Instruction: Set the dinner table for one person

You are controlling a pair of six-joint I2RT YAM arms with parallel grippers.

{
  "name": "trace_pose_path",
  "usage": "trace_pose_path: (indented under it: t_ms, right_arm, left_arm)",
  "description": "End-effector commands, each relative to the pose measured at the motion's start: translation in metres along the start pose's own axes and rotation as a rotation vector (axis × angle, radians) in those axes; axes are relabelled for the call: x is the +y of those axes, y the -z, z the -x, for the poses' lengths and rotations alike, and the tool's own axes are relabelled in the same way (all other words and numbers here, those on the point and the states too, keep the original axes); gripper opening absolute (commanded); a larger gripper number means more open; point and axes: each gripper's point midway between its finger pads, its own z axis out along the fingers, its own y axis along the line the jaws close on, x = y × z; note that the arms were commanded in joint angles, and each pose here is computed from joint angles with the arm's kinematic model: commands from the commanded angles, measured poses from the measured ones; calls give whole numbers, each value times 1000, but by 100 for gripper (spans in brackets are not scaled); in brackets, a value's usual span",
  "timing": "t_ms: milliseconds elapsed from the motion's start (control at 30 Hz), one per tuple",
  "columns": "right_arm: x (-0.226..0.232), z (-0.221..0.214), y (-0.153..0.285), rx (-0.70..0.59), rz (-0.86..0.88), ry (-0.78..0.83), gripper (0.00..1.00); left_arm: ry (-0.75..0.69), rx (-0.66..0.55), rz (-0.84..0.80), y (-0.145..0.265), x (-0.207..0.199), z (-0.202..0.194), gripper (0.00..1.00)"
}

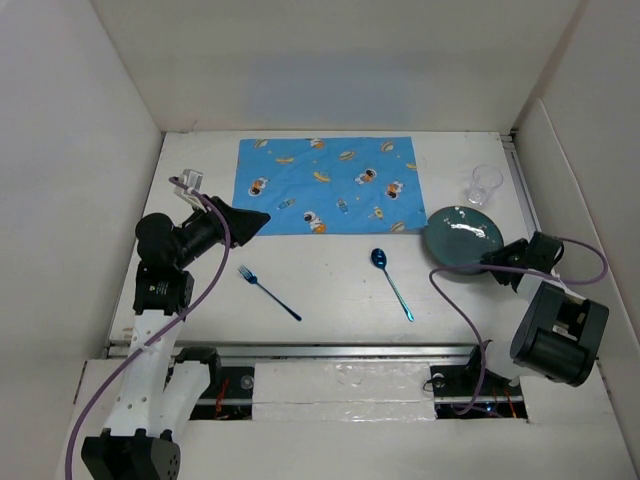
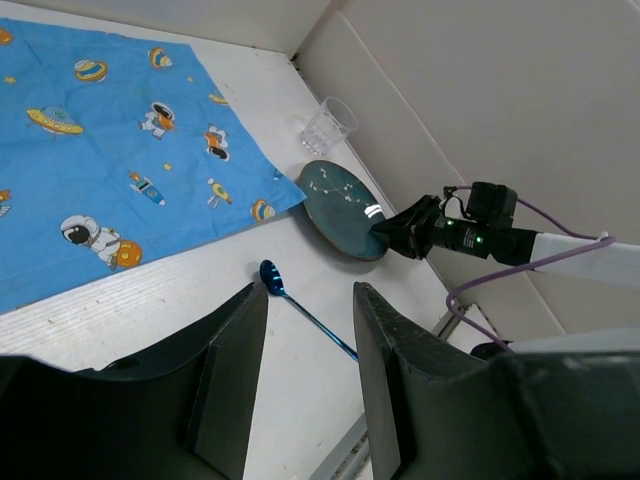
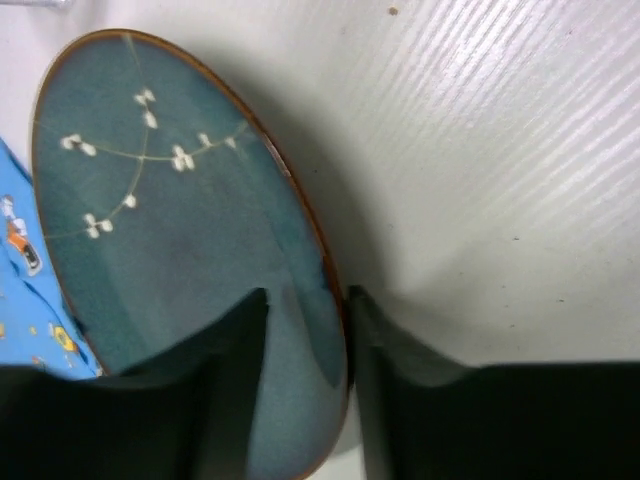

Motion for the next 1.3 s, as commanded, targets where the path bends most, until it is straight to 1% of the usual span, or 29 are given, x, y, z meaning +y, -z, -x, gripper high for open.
trace_pose_path:
  t_ms: [0,33,67,100,133,167,267,367,400,433,467,567,700,767,800,833,867,900,933,967,1000,1033,1067,1100,1133,1167,1200,1233,1267]
  right_arm:
    - [20,18,-3,-48,64,-81,38]
    - [20,18,-3,-56,71,-104,34]
    - [21,18,-4,-58,74,-149,23]
    - [21,19,-4,-65,69,-172,16]
    - [19,20,-4,-75,58,-207,5]
    - [20,22,-1,-87,60,-213,0]
    - [14,28,10,-138,19,-227,0]
    - [24,57,54,-313,11,-193,0]
    - [45,81,104,-480,73,-153,0]
    - [49,84,107,-489,81,-152,0]
    - [67,95,138,-570,169,-138,0]
    - [107,104,189,-603,284,-32,0]
    - [163,89,222,-496,463,95,0]
    - [195,80,236,-458,596,139,0]
    - [212,69,241,-396,677,166,0]
    - [224,62,231,-329,703,148,0]
    - [243,57,233,-315,767,166,0]
    - [267,35,235,-266,822,185,0]
    - [283,25,218,-235,818,199,0]
    - [321,-12,212,-184,873,248,0]
    - [331,-5,226,-204,903,245,0]
    - [342,-26,187,-138,849,279,0]
    - [361,-35,183,-126,884,297,0]
    - [377,-55,179,-68,926,326,0]
    - [396,-55,178,-62,966,332,0]
    - [410,-71,150,-24,981,337,0]
    - [419,-83,144,27,1031,339,0]
    - [438,-82,147,34,1087,340,0]
    - [440,-96,114,82,1054,344,0]
  left_arm:
    - [-54,-11,-56,1,-16,9,36]
    - [-53,-12,-57,1,-17,9,36]
    - [-54,-11,-56,1,-16,9,36]
    - [-55,-15,-53,1,-16,10,36]
    - [-54,-17,-51,1,-16,10,36]
    - [-56,-21,-44,1,-15,11,36]
    - [-60,-29,-29,2,-13,13,36]
    - [-59,-36,-21,1,-12,14,36]
    - [-53,-43,-11,1,-11,15,36]
    - [-53,-45,-8,1,-10,15,36]
    - [-50,-47,-4,1,-9,16,36]
    - [-28,-55,14,1,-4,17,38]
    - [28,-75,81,1,16,17,42]
    - [47,-77,111,0,24,17,49]
    - [39,-83,118,0,24,19,53]
    - [46,-85,148,0,29,19,56]
    - [40,-87,155,1,30,20,58]
    - [33,-90,158,1,30,21,58]
    - [28,-97,177,2,33,23,58]
    - [7,-103,193,3,34,26,58]
    - [14,-97,199,2,36,25,58]
    - [7,-91,204,1,36,23,58]
    - [-21,-87,205,-1,31,26,57]
    - [-15,-50,224,-4,32,17,57]
    - [-42,-64,260,-6,35,19,56]
    - [-80,-28,252,-9,26,9,55]
    - [-102,-32,272,-5,22,8,54]
    - [-128,-78,338,0,28,16,52]
    - [-154,-80,332,0,20,10,50]
